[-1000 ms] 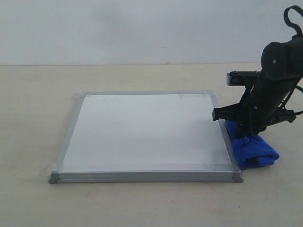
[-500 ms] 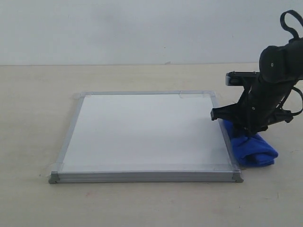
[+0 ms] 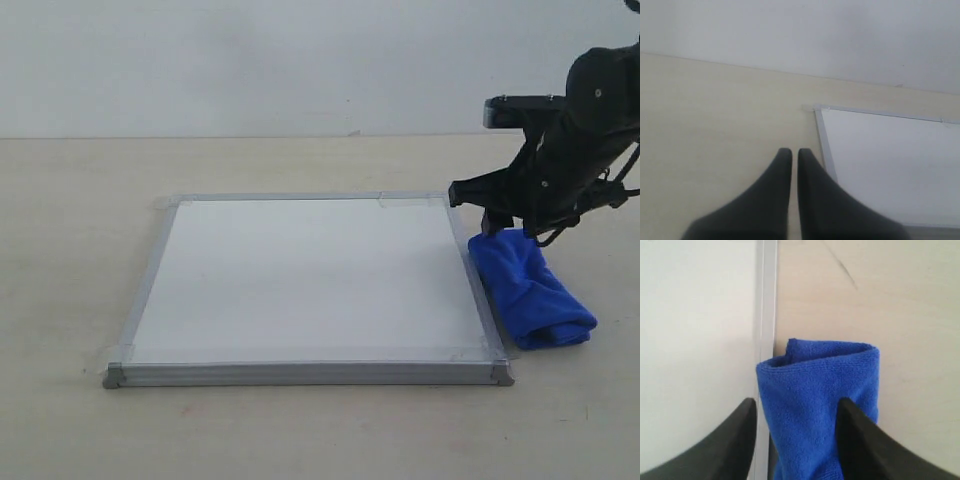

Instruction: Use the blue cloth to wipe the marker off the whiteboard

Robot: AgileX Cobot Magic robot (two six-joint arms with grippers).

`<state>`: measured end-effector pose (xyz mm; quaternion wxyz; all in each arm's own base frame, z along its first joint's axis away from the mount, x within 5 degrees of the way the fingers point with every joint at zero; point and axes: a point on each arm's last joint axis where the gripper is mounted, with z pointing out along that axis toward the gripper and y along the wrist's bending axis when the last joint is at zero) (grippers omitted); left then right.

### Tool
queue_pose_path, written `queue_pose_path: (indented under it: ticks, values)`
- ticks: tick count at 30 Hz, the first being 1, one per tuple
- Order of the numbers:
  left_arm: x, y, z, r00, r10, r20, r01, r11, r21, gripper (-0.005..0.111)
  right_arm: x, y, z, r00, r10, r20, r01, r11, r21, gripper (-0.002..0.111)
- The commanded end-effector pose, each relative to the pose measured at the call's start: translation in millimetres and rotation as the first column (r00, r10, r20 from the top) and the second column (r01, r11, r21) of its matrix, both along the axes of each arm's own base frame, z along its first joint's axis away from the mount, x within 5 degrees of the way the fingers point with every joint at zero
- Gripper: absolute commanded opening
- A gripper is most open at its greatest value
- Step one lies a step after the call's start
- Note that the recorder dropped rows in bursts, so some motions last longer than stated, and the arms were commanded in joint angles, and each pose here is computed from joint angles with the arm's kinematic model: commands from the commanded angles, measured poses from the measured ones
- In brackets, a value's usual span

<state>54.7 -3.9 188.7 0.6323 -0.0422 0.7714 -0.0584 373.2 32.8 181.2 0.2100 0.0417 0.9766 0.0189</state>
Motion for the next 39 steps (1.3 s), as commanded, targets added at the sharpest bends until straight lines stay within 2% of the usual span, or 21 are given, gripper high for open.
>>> queue_pose_path:
  ticks: [1, 6, 13, 14, 16, 18, 24, 27, 31, 35, 39]
  values:
    - [0, 0, -1, 1.0, 0.002, -0.002, -0.002, 1.0, 0.009, 0.004, -5, -2, 25, 0.998, 0.011, 0.056, -0.011, 1.0, -0.013, 0.042]
    - [0, 0, -1, 1.0, 0.002, -0.002, -0.002, 1.0, 0.009, 0.004, -12, -7, 42, 0.996, 0.044, 0.072, -0.038, 0.996, -0.082, 0.042]
    - [0, 0, -1, 1.0, 0.002, -0.002, -0.002, 1.0, 0.009, 0.004, -23, -21, 39, 0.996, 0.059, -0.07, -0.075, 0.967, -0.245, 0.041]
    - [0, 0, -1, 1.0, 0.002, -0.002, -0.002, 1.0, 0.009, 0.004, -24, -22, 39, 0.995, 0.057, -0.086, -0.077, 0.965, -0.252, 0.037]
    - [0, 0, -1, 1.0, 0.002, -0.002, -0.002, 1.0, 0.009, 0.004, -27, -23, 38, 0.991, 0.052, -0.126, -0.085, 0.96, -0.266, 0.021]
    - [0, 0, -1, 1.0, 0.002, -0.002, -0.002, 1.0, 0.009, 0.004, -29, -24, 37, 0.986, 0.069, -0.153, -0.11, 0.955, -0.276, 0.0]
    - [0, 0, -1, 1.0, 0.002, -0.002, -0.002, 1.0, 0.009, 0.004, -39, -26, 48, 0.98, 0.079, -0.181, -0.13, 0.948, -0.29, 0.0]
    - [0, 0, -1, 1.0, 0.002, -0.002, -0.002, 1.0, 0.009, 0.004, -54, -25, 60, 0.989, 0.084, -0.125, -0.115, 0.957, -0.268, 0.0]
    - [0, 0, -1, 1.0, 0.002, -0.002, -0.002, 1.0, 0.009, 0.004, -84, -19, 70, 0.994, 0.096, 0.052, -0.086, 0.981, -0.175, 0.0]
    - [0, 0, -1, 1.0, 0.002, -0.002, -0.002, 1.0, 0.009, 0.004, -121, -16, 76, 0.972, 0.077, 0.22, -0.059, 0.995, -0.086, 0.0]
    - [0, 0, -1, 1.0, 0.002, -0.002, -0.002, 1.0, 0.009, 0.004, -142, -18, 88, 0.961, 0.07, 0.266, -0.05, 0.995, -0.081, 0.0]
